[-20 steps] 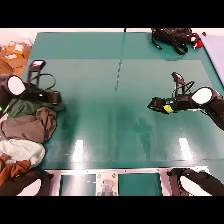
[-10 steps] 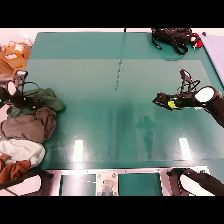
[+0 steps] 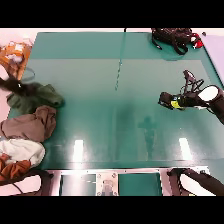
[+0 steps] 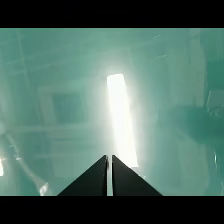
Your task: Fold the shirts.
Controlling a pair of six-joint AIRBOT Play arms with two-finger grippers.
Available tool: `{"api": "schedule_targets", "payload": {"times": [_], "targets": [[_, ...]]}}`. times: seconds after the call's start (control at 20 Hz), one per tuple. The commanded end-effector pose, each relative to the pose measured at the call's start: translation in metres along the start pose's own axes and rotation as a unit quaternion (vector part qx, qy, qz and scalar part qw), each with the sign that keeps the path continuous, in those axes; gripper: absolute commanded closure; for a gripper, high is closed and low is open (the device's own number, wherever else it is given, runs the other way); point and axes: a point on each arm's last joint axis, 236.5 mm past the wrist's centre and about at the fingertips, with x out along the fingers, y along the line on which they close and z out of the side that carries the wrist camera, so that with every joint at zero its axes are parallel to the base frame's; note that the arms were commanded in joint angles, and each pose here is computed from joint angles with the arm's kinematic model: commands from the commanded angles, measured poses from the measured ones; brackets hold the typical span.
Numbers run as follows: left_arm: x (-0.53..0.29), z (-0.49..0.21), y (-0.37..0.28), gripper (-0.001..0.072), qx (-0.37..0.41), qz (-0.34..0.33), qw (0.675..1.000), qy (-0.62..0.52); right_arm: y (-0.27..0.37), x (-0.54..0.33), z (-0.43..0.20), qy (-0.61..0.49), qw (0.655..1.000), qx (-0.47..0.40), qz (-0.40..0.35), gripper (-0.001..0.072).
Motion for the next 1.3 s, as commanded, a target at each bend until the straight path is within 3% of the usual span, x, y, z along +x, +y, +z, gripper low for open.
{"api": "schedule_targets", "payload": {"times": [0.0, 0.15, 0.35, 0.5, 0.7, 0.8, 0.95, 1.25], "targets": [[-0.103, 0.076, -0.045, 0.0688, 0.018, -0.063, 0.991, -0.12, -0.003, -0.012, 0.009, -0.001, 1.0, 0.008, -0.001, 0.066], [-0.193, 0.113, -0.134, 0.0688, 0.078, -0.147, 0.964, -0.207, -0.009, -0.029, 0.022, -0.006, 1.0, 0.02, -0.002, 0.0661], [-0.254, 0.103, -0.279, 0.0688, 0.153, -0.303, 0.91, -0.24, -0.017, -0.044, 0.034, -0.014, 0.999, 0.034, -0.006, 0.0661], [-0.254, 0.078, -0.347, 0.0687, 0.194, -0.356, 0.89, -0.211, -0.022, -0.05, 0.041, -0.024, 0.999, 0.041, -0.008, 0.0661], [-0.194, 0.039, -0.394, 0.0673, 0.209, -0.374, 0.898, -0.105, -0.024, -0.05, 0.042, -0.025, 0.999, 0.043, -0.008, 0.0642], [-0.163, 0.021, -0.405, 0.004, 0.196, -0.387, 0.9, -0.041, -0.024, -0.05, 0.042, -0.025, 0.999, 0.043, -0.009, 0.0429], [-0.141, 0.026, -0.375, 0.0026, 0.171, -0.369, 0.914, -0.011, -0.028, -0.05, 0.04, -0.019, 0.999, 0.048, -0.011, 0.0286], [-0.081, 0.01, -0.274, 0.0023, 0.061, -0.33, 0.937, 0.091, -0.051, -0.017, 0.038, 0.016, 0.997, 0.072, -0.018, 0.0281]]}}
